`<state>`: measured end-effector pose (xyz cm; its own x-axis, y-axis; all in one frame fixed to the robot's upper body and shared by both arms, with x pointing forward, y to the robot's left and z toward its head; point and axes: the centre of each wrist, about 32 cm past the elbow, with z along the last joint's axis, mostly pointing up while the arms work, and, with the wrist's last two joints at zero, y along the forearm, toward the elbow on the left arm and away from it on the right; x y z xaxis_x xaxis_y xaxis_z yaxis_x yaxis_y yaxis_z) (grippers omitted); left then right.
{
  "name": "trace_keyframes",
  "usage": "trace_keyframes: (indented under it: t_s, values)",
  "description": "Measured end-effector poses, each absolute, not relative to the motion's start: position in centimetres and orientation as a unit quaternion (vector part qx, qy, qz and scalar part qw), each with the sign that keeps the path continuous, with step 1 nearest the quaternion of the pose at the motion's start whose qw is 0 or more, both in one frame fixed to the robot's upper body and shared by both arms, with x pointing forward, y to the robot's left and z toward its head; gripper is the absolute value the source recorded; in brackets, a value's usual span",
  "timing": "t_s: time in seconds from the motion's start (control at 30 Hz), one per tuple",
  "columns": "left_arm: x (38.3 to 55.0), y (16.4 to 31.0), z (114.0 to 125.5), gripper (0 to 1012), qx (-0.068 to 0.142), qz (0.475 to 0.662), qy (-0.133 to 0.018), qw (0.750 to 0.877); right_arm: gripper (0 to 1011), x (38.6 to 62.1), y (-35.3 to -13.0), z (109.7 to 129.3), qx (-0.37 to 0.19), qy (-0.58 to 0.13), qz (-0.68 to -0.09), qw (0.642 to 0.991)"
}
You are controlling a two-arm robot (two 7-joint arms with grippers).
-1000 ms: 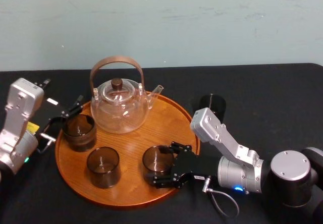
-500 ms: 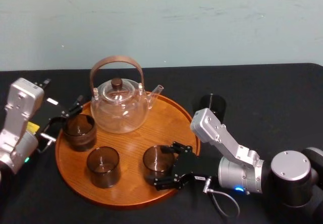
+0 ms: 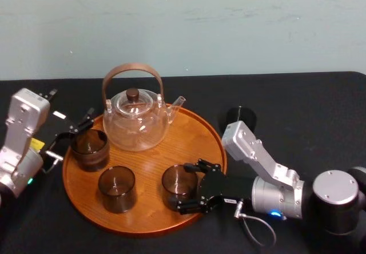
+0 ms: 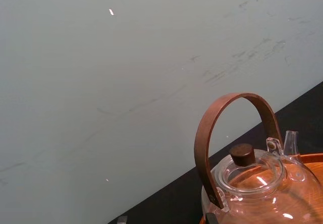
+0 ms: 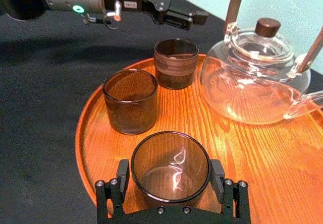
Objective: Pick up the glass from the table and place it on the tray.
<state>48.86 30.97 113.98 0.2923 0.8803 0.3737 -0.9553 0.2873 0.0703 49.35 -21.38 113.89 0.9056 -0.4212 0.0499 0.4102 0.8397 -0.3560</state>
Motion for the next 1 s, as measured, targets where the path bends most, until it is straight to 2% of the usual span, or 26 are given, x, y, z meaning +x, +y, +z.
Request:
trace_keyframes:
  t_s: [0.6, 1.0]
  values:
    - [48.9, 31.0, 114.0, 1001, 0.141, 0.580, -0.132, 0.791, 1002, 47.0, -26.1, 115.9, -0.138, -0.005, -0.217, 0.966]
    - [48.9, 31.0, 114.0, 1001, 0.141, 0.580, -0.132, 0.791, 1002, 45.2, -29.6, 116.8, -0.101, -0.003, -0.268, 0.958]
